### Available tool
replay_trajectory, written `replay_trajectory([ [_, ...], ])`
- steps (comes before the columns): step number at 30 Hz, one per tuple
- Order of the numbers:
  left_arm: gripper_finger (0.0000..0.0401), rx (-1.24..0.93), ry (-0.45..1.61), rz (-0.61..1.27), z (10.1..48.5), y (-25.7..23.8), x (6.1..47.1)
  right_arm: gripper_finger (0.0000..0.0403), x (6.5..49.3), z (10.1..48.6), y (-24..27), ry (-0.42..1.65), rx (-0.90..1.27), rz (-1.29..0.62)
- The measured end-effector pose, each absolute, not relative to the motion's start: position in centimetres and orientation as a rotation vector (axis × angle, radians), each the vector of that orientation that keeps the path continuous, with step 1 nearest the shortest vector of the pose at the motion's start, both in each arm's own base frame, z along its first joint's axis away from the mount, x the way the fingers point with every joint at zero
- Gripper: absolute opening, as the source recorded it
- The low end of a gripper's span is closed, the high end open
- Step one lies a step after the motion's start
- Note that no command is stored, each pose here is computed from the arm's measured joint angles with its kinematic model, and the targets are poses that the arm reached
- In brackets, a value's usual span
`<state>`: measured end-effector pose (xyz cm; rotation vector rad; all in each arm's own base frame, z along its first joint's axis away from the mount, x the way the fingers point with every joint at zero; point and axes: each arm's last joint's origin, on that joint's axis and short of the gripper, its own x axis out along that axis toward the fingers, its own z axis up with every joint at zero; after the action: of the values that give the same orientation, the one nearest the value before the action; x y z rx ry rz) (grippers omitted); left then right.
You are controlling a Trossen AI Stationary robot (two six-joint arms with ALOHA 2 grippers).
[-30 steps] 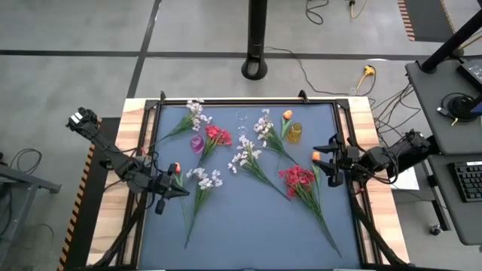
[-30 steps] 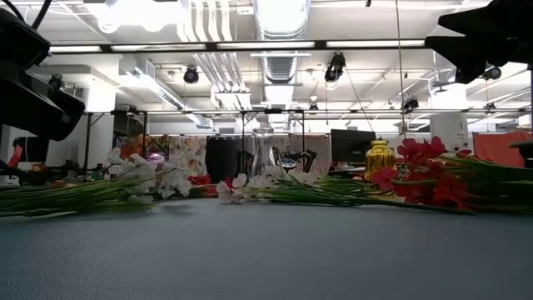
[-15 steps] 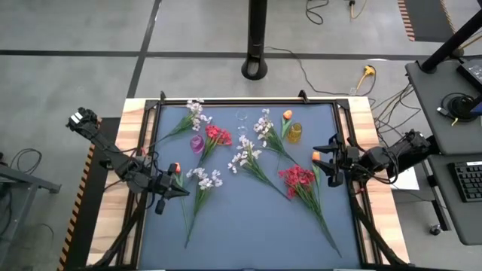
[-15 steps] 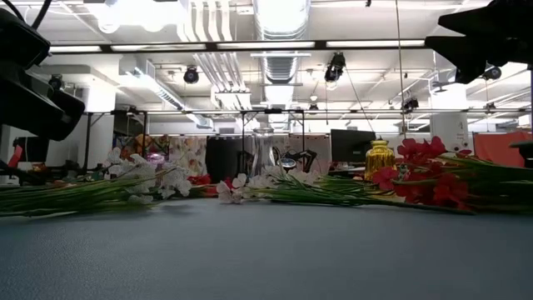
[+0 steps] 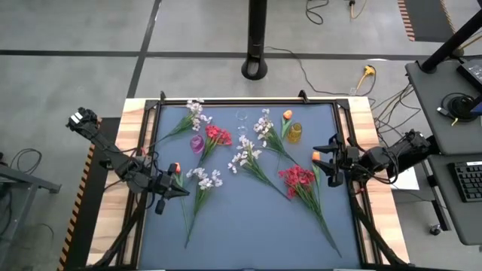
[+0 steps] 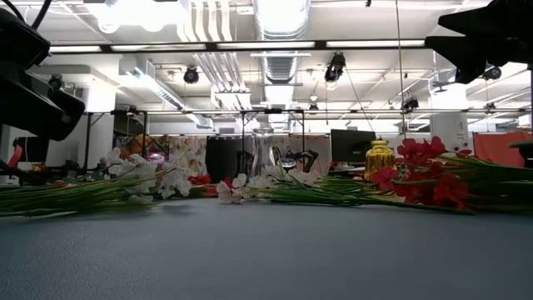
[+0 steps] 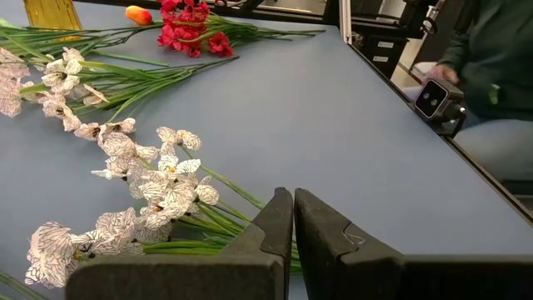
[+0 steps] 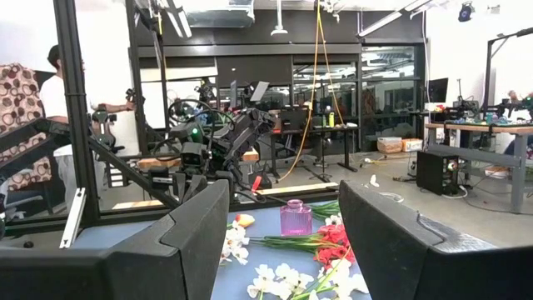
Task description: Sort flowers into vase by color
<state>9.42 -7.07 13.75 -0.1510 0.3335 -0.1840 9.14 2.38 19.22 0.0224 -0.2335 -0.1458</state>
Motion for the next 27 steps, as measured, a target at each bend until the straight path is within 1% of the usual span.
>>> replay_trajectory([
  [25, 0.0000, -0.151, 0.333, -0.183, 13.76, -7.07, 9.42, 0.0221, 9.14, 19.22, 2.39, -0.234, 0.022, -0.146],
  [27, 0.0000, -0.170, 0.307, -0.164, 13.99, -7.06, 9.51, 0.0221, 9.14, 19.22, 2.39, -0.234, 0.022, -0.146],
])
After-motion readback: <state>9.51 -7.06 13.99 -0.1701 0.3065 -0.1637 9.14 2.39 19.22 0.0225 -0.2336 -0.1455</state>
